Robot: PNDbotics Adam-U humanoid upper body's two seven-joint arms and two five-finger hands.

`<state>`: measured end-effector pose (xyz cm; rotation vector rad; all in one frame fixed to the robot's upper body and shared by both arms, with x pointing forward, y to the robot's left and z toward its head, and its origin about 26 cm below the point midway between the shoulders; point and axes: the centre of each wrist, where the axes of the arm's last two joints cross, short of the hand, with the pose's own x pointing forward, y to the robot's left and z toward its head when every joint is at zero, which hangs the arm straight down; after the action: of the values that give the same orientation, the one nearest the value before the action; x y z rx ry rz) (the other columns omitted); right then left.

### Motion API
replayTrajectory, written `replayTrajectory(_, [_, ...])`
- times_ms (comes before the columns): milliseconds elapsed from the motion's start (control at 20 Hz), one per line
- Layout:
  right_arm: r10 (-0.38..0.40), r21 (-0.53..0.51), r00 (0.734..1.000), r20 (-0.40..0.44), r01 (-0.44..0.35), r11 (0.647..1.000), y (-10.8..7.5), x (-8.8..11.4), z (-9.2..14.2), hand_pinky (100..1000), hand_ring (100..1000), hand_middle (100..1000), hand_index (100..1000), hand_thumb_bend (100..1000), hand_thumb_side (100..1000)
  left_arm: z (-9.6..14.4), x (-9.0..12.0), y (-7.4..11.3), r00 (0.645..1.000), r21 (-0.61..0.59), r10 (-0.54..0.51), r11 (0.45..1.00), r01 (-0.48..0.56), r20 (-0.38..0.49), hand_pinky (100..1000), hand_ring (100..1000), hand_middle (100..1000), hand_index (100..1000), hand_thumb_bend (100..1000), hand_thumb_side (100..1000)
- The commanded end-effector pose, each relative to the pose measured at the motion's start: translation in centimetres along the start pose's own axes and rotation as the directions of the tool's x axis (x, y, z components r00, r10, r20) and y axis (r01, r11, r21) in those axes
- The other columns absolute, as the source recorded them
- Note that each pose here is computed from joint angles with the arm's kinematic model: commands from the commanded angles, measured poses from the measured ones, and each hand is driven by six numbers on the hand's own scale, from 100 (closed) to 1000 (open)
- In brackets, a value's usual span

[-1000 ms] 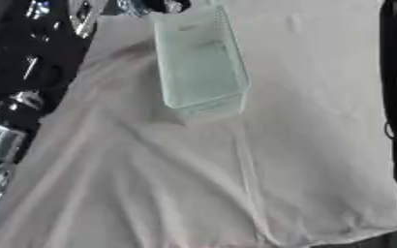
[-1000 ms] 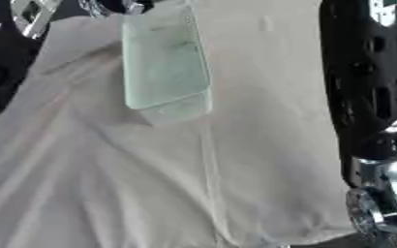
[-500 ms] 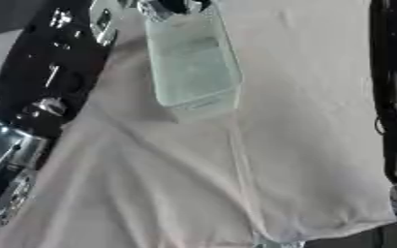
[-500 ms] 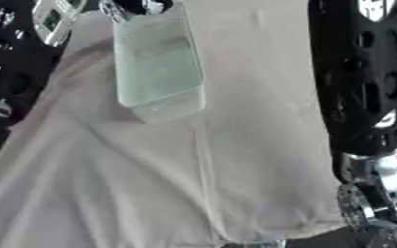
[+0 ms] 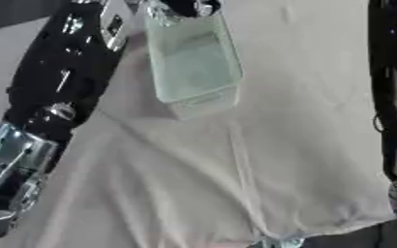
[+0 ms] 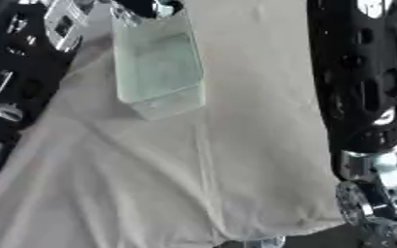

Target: Pick up objects on the table and place them in the box.

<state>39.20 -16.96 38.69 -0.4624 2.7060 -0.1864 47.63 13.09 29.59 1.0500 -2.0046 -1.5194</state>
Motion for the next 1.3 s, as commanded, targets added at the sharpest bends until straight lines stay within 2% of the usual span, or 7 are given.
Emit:
replayTrajectory(50, [-0.01, 0.011, 0.999, 0.032, 0.009, 1.0, 0.2, -0.1, -1.2, 678, 786, 841, 862, 100, 1000, 0.0, 0.0, 1.5, 0.999, 0.025, -0.039, 0.999, 0.039, 0.02, 100, 277, 836, 430, 383, 328])
replayTrajectory(300, [-0.011, 0.009, 0.999, 0.035, 0.011, 1.0, 0.2, -0.1, -1.3, 678, 785, 841, 861, 100, 1000, 0.2, -0.2, 1.5, 0.993, -0.028, -0.098, 0.995, 0.1, 0.057, 131, 486, 994, 616, 586, 736])
replayTrajectory(450, [-0.012, 0.009, 0.999, 0.038, 0.012, 1.0, 0.2, -0.1, -1.5, 677, 785, 840, 861, 100, 1000, 0.3, -0.2, 1.3, 0.99, -0.064, -0.122, 0.99, 0.127, 0.076, 239, 569, 1000, 729, 644, 850])
replayTrajectory(600, [-0.013, 0.009, 0.999, 0.042, 0.013, 1.0, 0.2, -0.1, -1.6, 677, 785, 840, 860, 100, 1000, 0.3, -0.2, 1.3, 0.987, -0.093, -0.135, 0.985, 0.143, 0.087, 334, 632, 1000, 790, 670, 898])
replayTrajectory(850, [-0.011, 0.012, 0.999, 0.044, 0.01, 1.0, 0.1, -0.1, -1.7, 677, 784, 840, 860, 100, 1000, 0.5, -0.6, 2.6, 0.982, -0.119, -0.168, 0.977, 0.178, 0.092, 654, 816, 1000, 944, 680, 1000])
replayTrajectory(1050, [0.002, 0.02, 0.999, 0.036, -0.003, 1.0, -0.5, 0.0, -1.6, 678, 785, 841, 861, 100, 1000, 2.3, -2.0, 6.3, 0.973, 0.028, -0.229, 0.973, 0.228, 0.034, 711, 846, 1000, 965, 717, 983])
replayTrajectory(1300, [0.011, 0.024, 0.999, 0.032, -0.012, 1.0, -0.9, 0.0, -1.5, 678, 785, 840, 860, 100, 1000, 5.3, -3.7, 9.2, 0.969, 0.111, -0.248, 0.962, 0.249, -0.023, 661, 823, 1000, 962, 736, 988])
